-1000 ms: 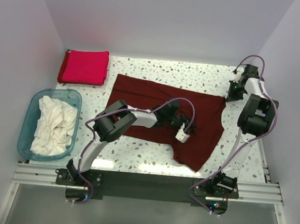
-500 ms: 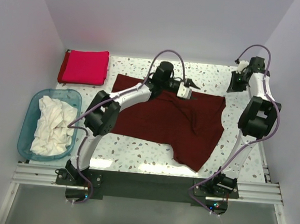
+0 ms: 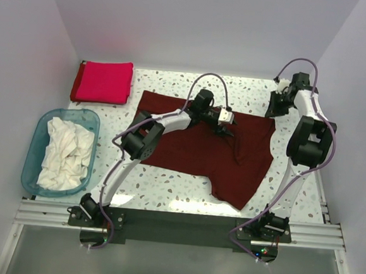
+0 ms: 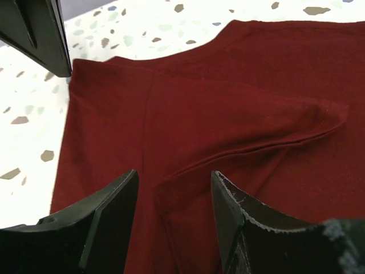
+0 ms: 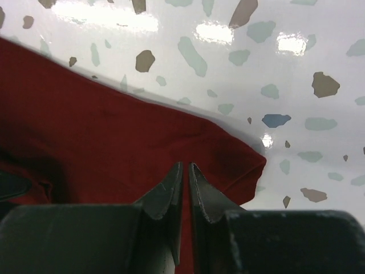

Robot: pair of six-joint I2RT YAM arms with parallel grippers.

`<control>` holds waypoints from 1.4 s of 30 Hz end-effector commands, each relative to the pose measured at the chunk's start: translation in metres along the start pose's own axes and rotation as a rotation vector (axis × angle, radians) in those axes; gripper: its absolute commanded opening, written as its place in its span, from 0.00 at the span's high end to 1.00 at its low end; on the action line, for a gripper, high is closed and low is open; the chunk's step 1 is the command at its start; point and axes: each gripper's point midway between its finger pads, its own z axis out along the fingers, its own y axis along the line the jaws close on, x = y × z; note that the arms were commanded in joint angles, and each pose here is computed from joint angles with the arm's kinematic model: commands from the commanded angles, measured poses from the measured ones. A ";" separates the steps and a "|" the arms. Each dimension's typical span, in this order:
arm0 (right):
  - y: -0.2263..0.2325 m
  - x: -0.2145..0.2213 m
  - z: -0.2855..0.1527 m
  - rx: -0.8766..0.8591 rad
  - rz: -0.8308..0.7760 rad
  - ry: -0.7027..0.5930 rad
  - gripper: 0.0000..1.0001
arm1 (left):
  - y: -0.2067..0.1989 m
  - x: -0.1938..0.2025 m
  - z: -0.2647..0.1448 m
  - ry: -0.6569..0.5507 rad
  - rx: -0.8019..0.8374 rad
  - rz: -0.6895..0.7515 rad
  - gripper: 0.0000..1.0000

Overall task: Fold and stack the t-shirts
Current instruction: Fold the tshirt

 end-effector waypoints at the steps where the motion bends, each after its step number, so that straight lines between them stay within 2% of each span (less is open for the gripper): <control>1: -0.009 0.011 0.009 0.027 0.020 0.033 0.89 | 0.013 -0.030 0.001 -0.062 0.003 0.037 0.41; 13: -0.015 0.013 0.011 0.048 0.019 0.040 0.89 | 0.021 -0.026 0.009 -0.075 -0.003 -0.024 0.46; 22: -0.015 0.011 0.011 0.048 0.008 0.037 0.89 | 0.024 -0.032 0.007 -0.101 -0.012 -0.193 0.47; 28: -0.017 0.009 0.011 0.054 0.010 0.034 0.89 | 0.029 -0.020 0.006 -0.111 -0.051 -0.385 0.47; 32: -0.017 0.009 0.012 0.057 0.011 0.035 0.89 | 0.038 -0.016 -0.001 -0.159 -0.080 -0.556 0.48; 36: -0.019 0.010 0.013 0.062 0.010 0.041 0.89 | 0.035 -0.014 -0.004 -0.172 -0.065 -0.577 0.51; 42: -0.021 0.010 0.015 0.069 0.015 0.044 0.89 | 0.031 -0.013 -0.003 -0.168 -0.055 -0.582 0.51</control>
